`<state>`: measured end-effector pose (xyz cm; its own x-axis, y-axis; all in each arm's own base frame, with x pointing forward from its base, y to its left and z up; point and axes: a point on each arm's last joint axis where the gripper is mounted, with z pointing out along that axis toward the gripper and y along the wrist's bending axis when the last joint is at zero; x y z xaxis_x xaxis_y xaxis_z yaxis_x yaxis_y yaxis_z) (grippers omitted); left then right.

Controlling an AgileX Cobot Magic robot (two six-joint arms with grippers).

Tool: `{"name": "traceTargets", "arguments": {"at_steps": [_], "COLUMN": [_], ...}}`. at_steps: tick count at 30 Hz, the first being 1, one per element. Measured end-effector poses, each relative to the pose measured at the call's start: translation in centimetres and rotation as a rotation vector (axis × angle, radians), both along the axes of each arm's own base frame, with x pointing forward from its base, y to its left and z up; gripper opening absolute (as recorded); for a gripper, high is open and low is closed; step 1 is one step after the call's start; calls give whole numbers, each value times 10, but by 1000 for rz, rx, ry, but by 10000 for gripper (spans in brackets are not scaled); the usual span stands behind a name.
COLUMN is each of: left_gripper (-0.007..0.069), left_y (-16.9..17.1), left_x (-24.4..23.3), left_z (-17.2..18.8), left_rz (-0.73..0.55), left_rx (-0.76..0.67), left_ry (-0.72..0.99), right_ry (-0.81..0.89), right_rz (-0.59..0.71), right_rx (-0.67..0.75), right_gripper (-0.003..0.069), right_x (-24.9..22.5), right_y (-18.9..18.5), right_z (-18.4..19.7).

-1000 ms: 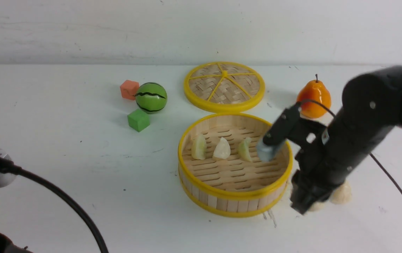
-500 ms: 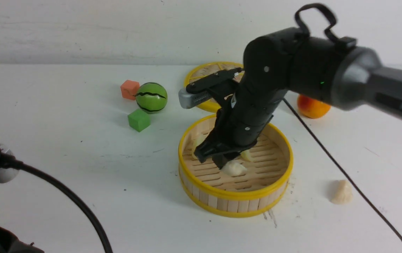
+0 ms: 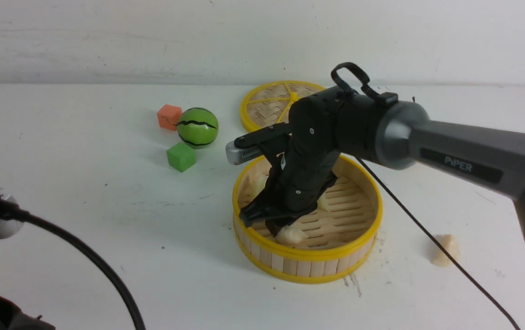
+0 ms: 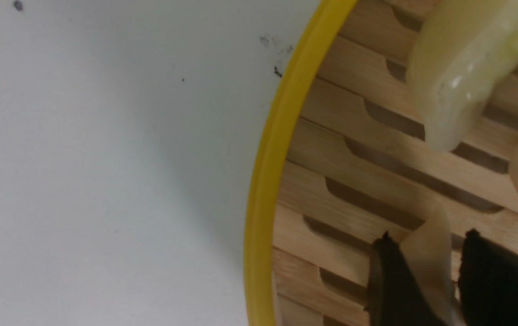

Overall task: Put the dumplings into the steamer on the white table.
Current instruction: 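Place the dumpling in the bamboo steamer basket with the right gripper, then reach for and grasp a dumpling lying on the table beside the steamer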

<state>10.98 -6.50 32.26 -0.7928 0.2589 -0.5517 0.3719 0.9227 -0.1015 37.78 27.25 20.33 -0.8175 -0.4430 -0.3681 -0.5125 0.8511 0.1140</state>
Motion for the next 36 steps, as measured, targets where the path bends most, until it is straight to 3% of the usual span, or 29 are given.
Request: {"name": "traceTargets", "arguments": {"at_steps": [4,8,14,18,22,27,33,36], "left_gripper": [39,40,43,49,50,57,62,66], "left_y": [0,0,0,0,0,0,0,0], "left_x": [0,0,1,1,1,1,1,1], "left_z": [0,0,0,1,1,1,1,1], "left_rz": [0,0,0,0,0,0,0,0], "left_rx": [-3,-3,-4,-5,-5,-5,-5,-5], "left_ry": [-5,-5,-8,-8,-8,-8,-8,-9], "right_ry": [-4,-26,-110,-119,-26,126,101,75], "right_rz": [8,39,52,-41,-143,-355,-674,-748], "right_rx": [-5,-68,-182,-175,-182,-151,-41,-6], "right_gripper": [400,498,520,521,523,523,523,523], "right_x": [-3,-13,-32,-41,-47,-52,-50,-44], "right_y": [-3,-15,-48,-92,-132,-187,-226,-233], "right_z": [23,65,121,140,125,62,14,5]}}
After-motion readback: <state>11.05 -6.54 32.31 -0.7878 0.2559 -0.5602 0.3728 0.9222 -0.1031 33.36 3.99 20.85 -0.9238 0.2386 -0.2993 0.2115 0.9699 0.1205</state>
